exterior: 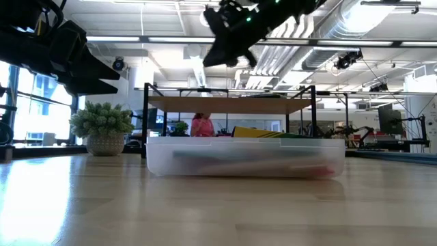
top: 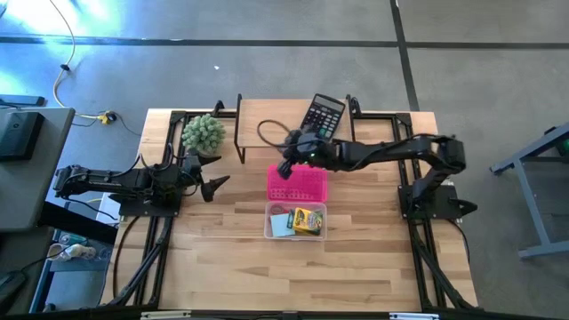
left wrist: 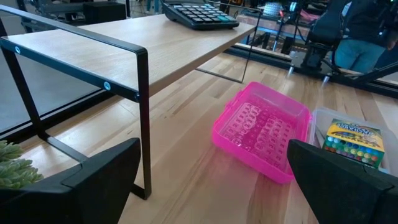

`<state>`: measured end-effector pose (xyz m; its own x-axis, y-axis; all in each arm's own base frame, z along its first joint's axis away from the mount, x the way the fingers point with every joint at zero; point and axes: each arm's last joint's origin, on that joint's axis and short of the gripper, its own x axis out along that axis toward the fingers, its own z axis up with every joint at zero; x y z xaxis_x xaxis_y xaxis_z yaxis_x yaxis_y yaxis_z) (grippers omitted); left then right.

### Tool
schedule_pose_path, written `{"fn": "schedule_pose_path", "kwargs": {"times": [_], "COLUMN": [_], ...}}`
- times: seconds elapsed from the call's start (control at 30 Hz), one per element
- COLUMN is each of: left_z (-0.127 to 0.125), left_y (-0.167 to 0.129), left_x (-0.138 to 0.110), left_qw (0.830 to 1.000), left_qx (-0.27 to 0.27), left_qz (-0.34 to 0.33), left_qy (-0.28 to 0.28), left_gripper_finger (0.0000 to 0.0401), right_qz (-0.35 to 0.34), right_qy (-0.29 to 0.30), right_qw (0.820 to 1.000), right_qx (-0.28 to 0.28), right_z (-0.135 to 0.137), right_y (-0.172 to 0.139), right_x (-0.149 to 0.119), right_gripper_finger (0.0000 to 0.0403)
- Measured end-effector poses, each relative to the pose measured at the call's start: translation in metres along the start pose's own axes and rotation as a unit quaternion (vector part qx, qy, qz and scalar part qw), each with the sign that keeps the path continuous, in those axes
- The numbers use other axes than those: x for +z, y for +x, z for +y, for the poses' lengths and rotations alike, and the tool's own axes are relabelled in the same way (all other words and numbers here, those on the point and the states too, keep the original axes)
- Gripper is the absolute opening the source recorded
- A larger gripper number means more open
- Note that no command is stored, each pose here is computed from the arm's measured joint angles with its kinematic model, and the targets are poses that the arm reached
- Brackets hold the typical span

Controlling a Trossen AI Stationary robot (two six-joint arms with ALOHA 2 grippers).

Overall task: Pack school essentials
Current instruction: Adjust the shelf

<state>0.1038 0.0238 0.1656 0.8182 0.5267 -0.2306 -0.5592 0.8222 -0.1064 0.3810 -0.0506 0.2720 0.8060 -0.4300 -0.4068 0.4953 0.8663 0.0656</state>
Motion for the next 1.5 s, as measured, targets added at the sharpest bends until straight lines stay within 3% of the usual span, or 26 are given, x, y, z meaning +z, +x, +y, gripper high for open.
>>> {"fn": "schedule_pose_path", "kwargs": {"times": [0.13,0.4,0.97,1.5], "left_z": [0.0,0.0,0.0,0.0], "left_y": [0.0,0.0,0.0,0.0], "left_x": [0.0,0.0,0.0,0.0], "left_qw": [1.0,1.0,1.0,1.0], "left_qx": [0.0,0.0,0.001,0.002], "left_qz": [0.0,0.0,0.0,-0.001], "left_qy": [0.0,0.0,0.0,0.0], "left_gripper_finger": [0.0394,0.0394,0.0394,0.0394], "right_qz": [0.002,0.01,0.006,0.003], "right_qy": [-0.038,-0.081,-0.054,-0.052], "right_qw": [0.999,0.996,0.999,0.999], "right_qx": [0.038,0.037,-0.001,-0.002], "right_z": [0.01,0.013,-0.015,-0.021], "right_y": [0.021,0.048,0.069,0.071], "right_x": [-0.015,-0.038,-0.041,-0.039], "right_gripper_finger": [0.0,0.0,0.0,0.0]}}
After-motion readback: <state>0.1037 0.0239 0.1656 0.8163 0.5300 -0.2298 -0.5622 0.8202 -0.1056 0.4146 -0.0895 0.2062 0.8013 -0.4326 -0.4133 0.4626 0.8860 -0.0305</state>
